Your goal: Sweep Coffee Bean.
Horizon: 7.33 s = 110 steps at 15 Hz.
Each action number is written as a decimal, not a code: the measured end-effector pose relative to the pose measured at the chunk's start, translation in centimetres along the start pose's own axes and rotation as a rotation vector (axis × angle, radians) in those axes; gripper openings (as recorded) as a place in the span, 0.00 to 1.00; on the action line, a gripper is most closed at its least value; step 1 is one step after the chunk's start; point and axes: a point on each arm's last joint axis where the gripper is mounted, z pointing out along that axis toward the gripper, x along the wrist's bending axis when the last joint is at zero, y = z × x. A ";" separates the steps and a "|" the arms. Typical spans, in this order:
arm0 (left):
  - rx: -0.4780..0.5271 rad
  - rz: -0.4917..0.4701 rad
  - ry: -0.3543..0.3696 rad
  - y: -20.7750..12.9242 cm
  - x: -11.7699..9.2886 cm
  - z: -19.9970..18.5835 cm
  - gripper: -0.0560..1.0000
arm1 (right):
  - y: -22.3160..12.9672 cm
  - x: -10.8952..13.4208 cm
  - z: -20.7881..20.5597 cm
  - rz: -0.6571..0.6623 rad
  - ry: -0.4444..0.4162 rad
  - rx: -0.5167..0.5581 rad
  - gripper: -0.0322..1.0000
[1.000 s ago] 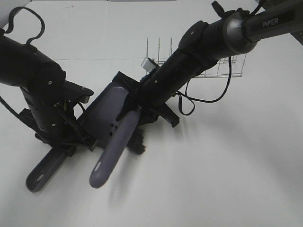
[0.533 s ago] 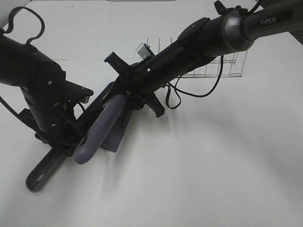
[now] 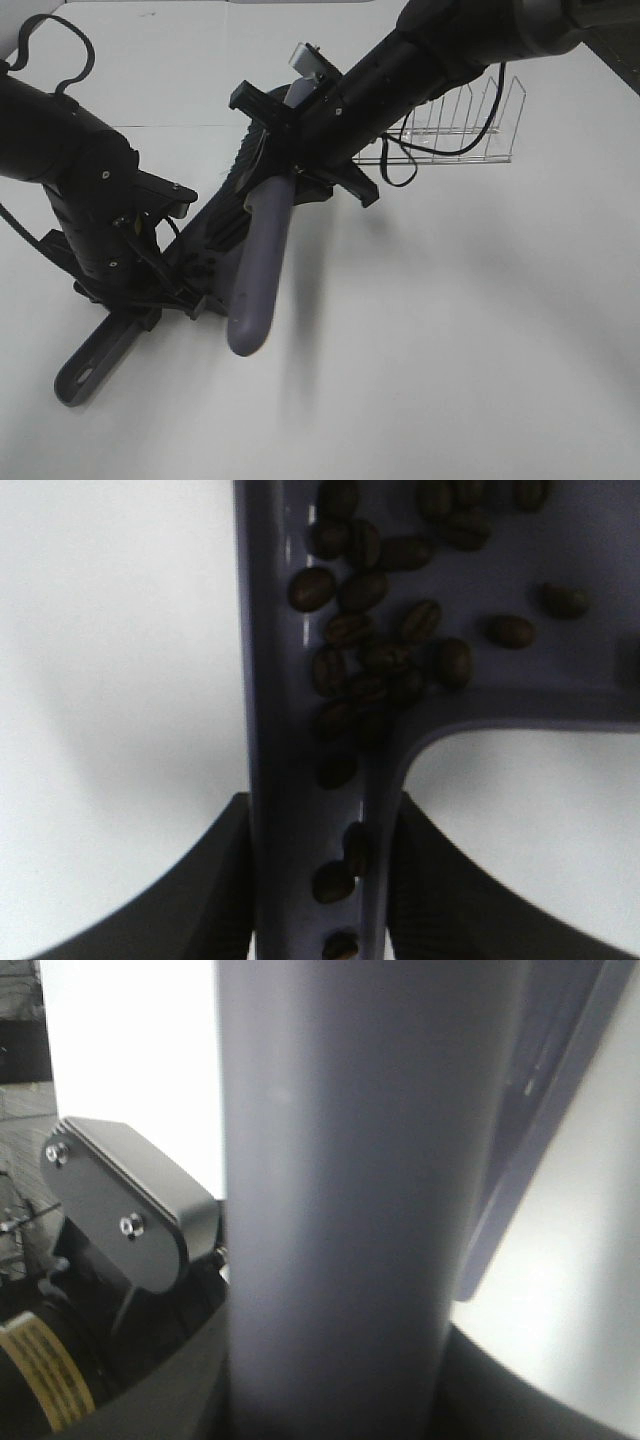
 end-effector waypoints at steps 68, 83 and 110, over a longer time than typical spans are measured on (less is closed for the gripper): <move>0.118 -0.078 -0.018 -0.2 -0.2 -0.4 0.35 | 14.9 -16.5 -7.0 -0.084 -0.568 -0.115 0.29; 0.124 -0.089 -0.027 -0.2 -0.3 -0.4 0.35 | 14.6 -12.9 -11.5 -0.109 -0.548 -0.192 0.68; 0.069 -0.170 -0.120 2.9 -0.8 -4.0 0.66 | -12.0 -0.7 -31.0 -0.216 -0.479 -0.411 0.68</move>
